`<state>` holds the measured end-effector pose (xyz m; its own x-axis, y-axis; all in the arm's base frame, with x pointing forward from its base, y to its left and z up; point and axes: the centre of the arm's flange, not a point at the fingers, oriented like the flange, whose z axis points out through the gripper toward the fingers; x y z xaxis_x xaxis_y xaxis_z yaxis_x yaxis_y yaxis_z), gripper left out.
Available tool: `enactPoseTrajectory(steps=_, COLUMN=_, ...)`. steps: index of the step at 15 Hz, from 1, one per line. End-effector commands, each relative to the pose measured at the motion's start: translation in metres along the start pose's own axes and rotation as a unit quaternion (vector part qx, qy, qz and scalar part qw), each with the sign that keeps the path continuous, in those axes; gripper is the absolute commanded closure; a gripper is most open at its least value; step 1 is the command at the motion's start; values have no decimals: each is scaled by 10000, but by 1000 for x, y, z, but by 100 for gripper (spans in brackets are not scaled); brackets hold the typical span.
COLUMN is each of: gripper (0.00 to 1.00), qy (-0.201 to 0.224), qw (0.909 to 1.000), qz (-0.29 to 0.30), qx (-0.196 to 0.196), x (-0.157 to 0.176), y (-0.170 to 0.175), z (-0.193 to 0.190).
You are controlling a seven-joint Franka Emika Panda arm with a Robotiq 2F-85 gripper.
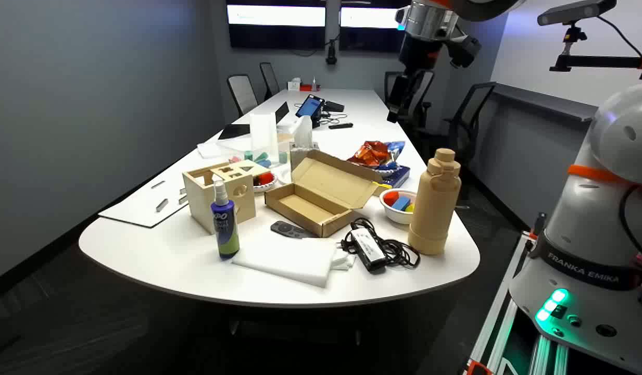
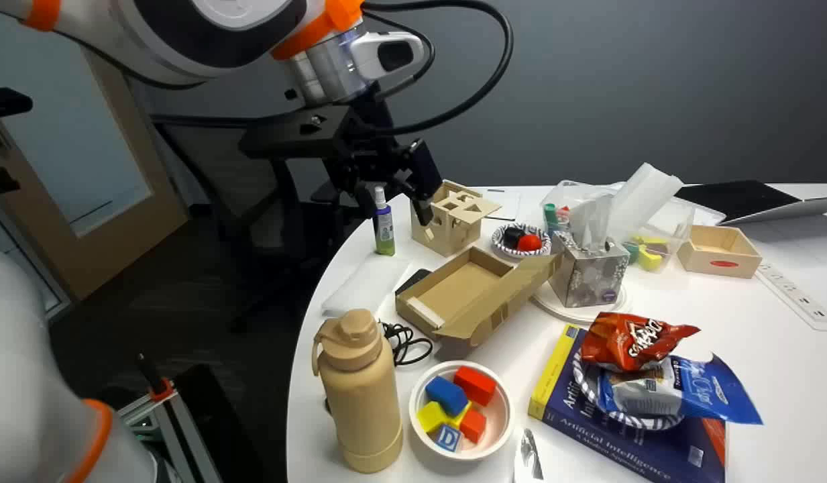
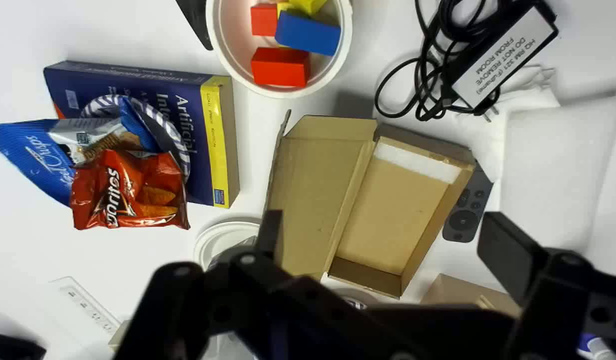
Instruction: Remove the lid from the blue bottle.
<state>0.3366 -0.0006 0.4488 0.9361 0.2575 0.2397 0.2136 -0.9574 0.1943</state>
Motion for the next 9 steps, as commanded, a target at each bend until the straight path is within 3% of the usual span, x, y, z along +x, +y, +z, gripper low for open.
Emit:
enactPoseTrajectory(steps=1, gripper=0, qy=0, qw=10000, qz=0, qx=0, x=0, y=0, z=0)
enactPoseTrajectory(steps=6, gripper=0, qy=0, qw=10000, qz=0, qx=0, x=0, y=0, z=0)
enactPoseTrajectory(steps=9, gripper=0, qy=-167, qw=9997, qz=-149, qx=101, x=25, y=-18, z=11)
